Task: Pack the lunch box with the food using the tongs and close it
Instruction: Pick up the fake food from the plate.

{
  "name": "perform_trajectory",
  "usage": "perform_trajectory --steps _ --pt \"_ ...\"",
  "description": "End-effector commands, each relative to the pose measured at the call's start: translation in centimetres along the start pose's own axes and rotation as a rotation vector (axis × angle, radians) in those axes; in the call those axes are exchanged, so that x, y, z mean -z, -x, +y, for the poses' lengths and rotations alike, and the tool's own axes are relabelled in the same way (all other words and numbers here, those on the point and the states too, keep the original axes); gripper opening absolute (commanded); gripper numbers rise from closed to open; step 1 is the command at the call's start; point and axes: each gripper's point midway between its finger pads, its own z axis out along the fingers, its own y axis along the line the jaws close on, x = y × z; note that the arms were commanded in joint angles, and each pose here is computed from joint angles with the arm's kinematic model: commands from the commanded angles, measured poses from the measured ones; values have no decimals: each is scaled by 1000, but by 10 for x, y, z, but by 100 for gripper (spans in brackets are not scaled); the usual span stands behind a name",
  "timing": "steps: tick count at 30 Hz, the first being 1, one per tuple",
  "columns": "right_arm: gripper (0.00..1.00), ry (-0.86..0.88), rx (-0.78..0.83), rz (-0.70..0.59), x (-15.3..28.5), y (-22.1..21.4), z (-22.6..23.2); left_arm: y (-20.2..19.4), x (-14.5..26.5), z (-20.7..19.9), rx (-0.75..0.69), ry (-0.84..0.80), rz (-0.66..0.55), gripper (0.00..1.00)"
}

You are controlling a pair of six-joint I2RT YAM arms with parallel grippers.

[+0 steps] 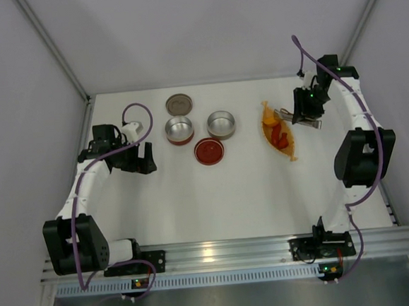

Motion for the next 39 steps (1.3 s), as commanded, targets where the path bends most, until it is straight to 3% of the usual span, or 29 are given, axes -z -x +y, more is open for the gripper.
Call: perform_trajectory --steps 1,10,19,39 --pt "36 10 8 -36 7 14 9 6 -3 2 -12 4 -28 98" --pt "27 28 13 -22 11 8 13 9 -2 3 -18 9 -33 98" --pt "0 129 45 -33 22 3 33 11 2 1 -19 9 -39 98" --pt "0 224 144 -179 58 19 51 17 5 1 -14 8 -42 98"
